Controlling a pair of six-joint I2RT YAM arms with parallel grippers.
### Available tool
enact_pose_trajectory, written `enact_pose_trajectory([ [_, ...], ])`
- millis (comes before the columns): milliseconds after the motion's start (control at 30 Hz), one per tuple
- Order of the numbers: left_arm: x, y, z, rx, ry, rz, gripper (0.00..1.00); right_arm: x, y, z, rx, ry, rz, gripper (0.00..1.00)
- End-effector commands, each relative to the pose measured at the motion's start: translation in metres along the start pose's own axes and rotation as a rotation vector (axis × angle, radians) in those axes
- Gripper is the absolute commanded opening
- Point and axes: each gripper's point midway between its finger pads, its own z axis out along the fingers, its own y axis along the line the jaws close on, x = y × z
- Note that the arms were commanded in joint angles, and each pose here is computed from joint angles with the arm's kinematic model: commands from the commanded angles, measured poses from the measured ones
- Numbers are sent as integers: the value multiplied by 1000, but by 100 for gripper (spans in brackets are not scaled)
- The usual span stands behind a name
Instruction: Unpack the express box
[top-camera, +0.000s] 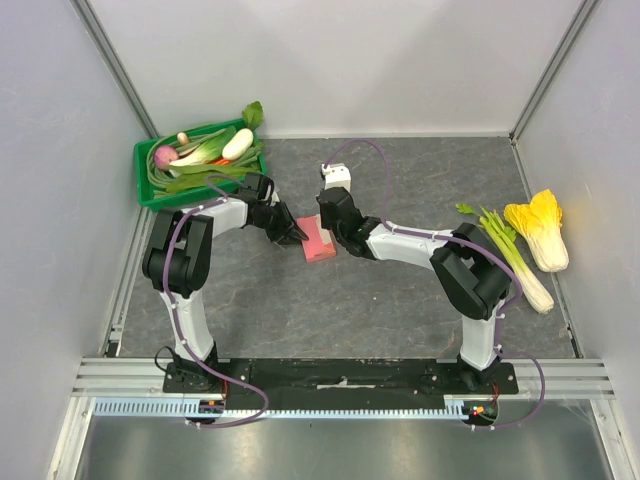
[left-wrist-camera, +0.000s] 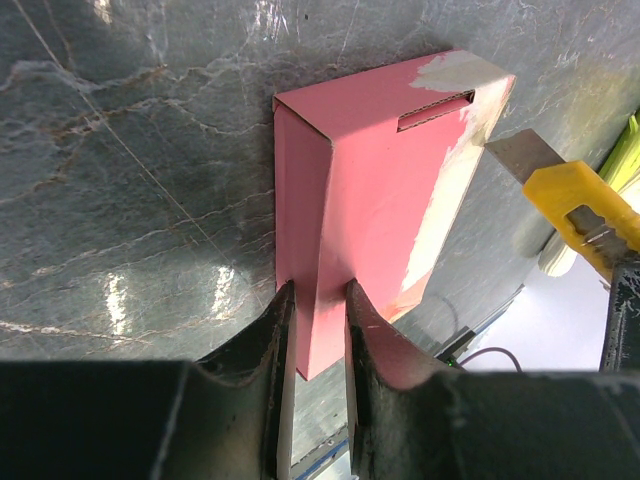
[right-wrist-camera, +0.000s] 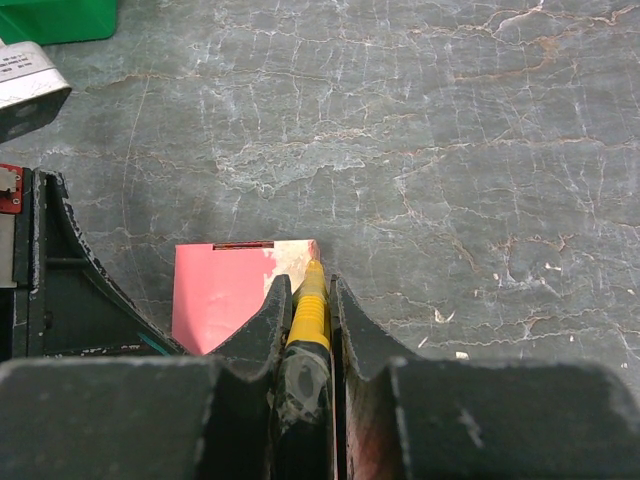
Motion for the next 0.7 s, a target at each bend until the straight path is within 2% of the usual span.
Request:
enact_pose_trajectory([
  [0, 13, 38, 15, -127, 36, 9, 7, -11, 5, 3, 1, -15, 28, 0],
  [667, 12, 35, 16, -105, 35, -23, 8, 17, 1, 3, -3, 59, -8, 0],
])
